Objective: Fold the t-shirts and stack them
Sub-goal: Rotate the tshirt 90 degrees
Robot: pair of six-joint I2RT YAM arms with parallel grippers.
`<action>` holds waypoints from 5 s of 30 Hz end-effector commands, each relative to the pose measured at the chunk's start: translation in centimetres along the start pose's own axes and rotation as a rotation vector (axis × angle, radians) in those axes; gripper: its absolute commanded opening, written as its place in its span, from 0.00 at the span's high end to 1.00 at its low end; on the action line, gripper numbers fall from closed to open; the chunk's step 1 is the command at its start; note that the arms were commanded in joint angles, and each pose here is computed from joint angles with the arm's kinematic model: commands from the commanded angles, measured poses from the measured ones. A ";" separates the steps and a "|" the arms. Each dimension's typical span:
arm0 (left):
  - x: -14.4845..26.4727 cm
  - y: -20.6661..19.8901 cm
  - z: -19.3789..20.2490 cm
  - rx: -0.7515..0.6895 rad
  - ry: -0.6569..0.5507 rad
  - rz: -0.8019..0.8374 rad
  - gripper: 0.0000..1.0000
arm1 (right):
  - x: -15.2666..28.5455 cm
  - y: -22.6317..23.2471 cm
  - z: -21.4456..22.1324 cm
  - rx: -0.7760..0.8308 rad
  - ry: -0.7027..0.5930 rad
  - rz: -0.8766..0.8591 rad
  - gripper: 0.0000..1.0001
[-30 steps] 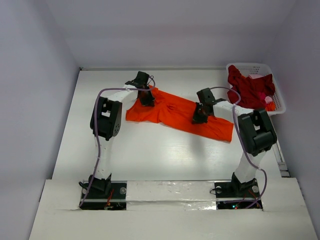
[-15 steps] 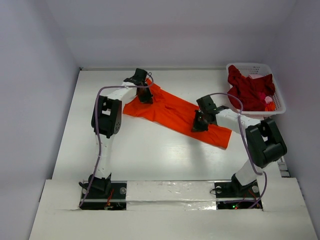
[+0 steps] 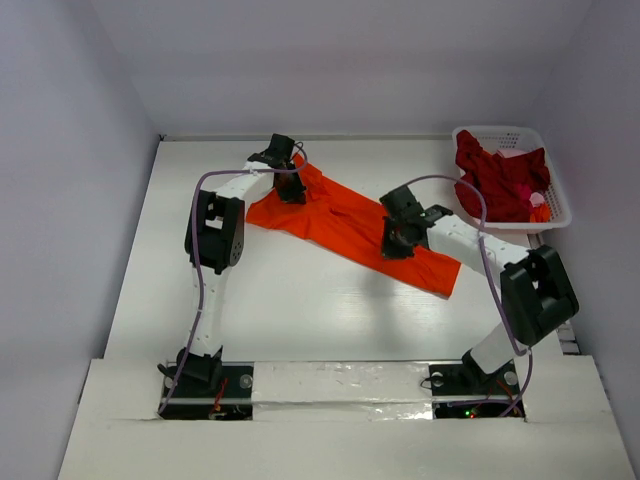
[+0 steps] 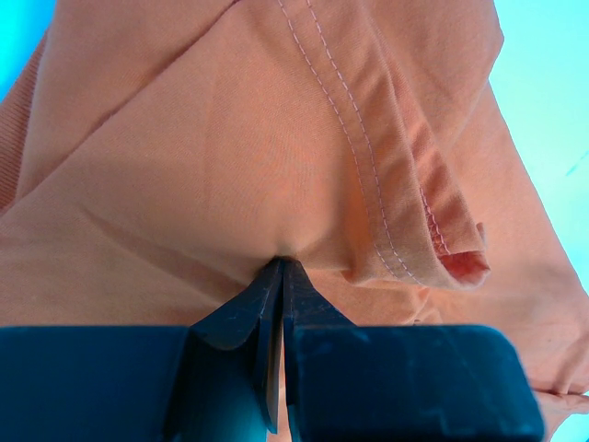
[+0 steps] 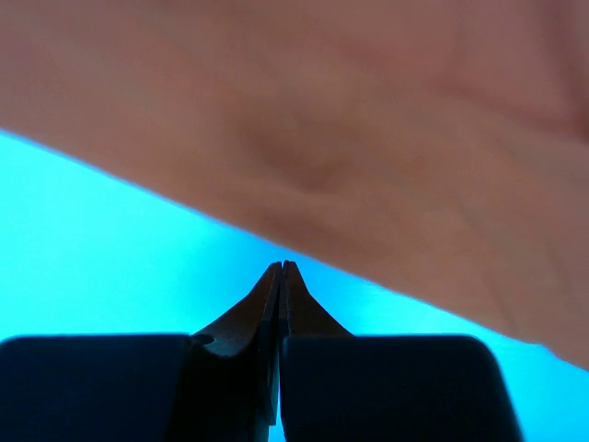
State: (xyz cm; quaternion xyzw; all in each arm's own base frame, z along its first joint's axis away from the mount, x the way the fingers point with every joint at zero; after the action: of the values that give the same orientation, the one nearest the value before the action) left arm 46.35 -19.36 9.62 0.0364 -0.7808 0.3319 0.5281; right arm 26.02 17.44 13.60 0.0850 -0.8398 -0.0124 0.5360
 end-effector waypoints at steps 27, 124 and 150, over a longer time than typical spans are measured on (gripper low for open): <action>1.5 1.1 -0.1 -0.016 -0.001 -0.036 1.00 | -2.6 -4.7 -1.0 -0.177 -0.012 0.521 1.00; -5.5 -2.8 1.2 -0.065 0.316 0.235 1.00 | 0.8 19.4 16.2 0.309 0.197 -0.044 1.00; -6.3 -2.6 1.8 -0.054 0.375 0.272 1.00 | 0.6 21.8 16.3 0.384 0.178 -0.091 1.00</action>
State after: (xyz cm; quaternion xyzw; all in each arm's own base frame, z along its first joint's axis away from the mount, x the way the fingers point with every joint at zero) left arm 48.70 -24.74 8.22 -0.1788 -0.6622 0.4027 0.6061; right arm 9.70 37.33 9.82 0.2120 -0.7878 0.1238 0.5648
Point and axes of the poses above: each gripper's point midway between its finger pads, its own x axis back along the fingers, its own y axis along the line the jaws close on, z = x × y, the point moved 8 cm from there along x, back along the fingers, and after that the axes turned 14 degrees about x, right-handed, at the moved point
